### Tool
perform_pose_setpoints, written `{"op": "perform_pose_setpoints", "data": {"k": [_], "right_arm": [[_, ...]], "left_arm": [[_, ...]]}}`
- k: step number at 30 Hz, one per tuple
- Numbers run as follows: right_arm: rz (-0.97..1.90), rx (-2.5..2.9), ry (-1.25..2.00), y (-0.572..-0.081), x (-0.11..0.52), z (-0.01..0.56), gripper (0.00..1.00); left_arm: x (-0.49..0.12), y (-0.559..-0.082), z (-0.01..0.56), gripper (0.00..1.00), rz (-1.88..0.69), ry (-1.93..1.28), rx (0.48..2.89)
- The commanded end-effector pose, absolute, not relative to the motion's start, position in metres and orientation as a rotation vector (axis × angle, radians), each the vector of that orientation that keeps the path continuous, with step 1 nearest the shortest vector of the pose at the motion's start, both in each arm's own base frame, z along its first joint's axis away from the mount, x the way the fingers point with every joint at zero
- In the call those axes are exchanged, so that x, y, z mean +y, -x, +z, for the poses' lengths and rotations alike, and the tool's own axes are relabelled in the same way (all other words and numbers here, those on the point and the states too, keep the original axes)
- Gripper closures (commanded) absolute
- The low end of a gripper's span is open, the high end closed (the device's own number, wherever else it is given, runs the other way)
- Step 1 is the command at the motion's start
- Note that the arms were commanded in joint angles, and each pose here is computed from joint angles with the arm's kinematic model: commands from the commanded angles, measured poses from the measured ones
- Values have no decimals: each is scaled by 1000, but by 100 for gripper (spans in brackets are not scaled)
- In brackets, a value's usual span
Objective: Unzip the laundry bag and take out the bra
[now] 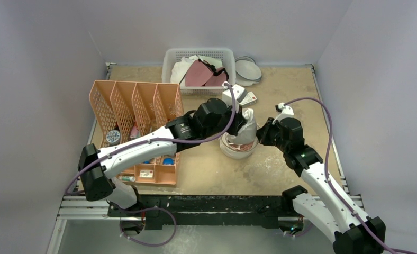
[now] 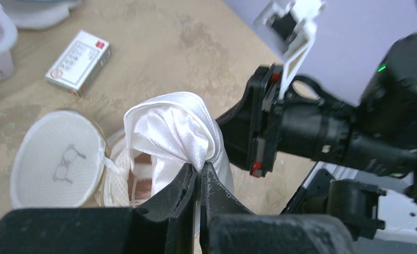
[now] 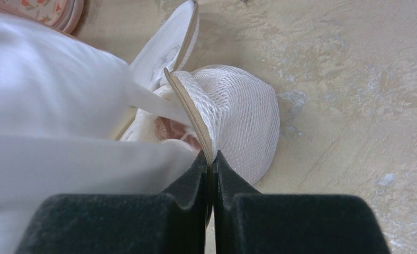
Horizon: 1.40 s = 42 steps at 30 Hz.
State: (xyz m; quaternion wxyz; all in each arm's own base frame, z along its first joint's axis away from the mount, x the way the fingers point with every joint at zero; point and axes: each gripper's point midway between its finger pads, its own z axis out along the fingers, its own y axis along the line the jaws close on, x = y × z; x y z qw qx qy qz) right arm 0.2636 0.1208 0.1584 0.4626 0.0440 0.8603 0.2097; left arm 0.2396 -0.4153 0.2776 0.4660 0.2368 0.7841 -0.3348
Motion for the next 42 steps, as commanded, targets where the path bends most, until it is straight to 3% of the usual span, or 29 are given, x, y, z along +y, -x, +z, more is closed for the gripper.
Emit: {"op": "perform_pose_setpoints", "data": {"k": [1,14,31,42], "right_arm": [[521,2067,-93,-269,122,169,95],[513,2064,-94,-269,120,170,96],[506,2051,-95,-271,119,172,96],[500,2039,-97,-271,118,174,96]], "left_arm": [[-399,-253,378,100,-900,-412,1706],[-342,-304,444,100,-767,-78,1608],[-311,-381,506,100,-442,83,1455],[-297,-470,523,100,-389,145,1355]]}}
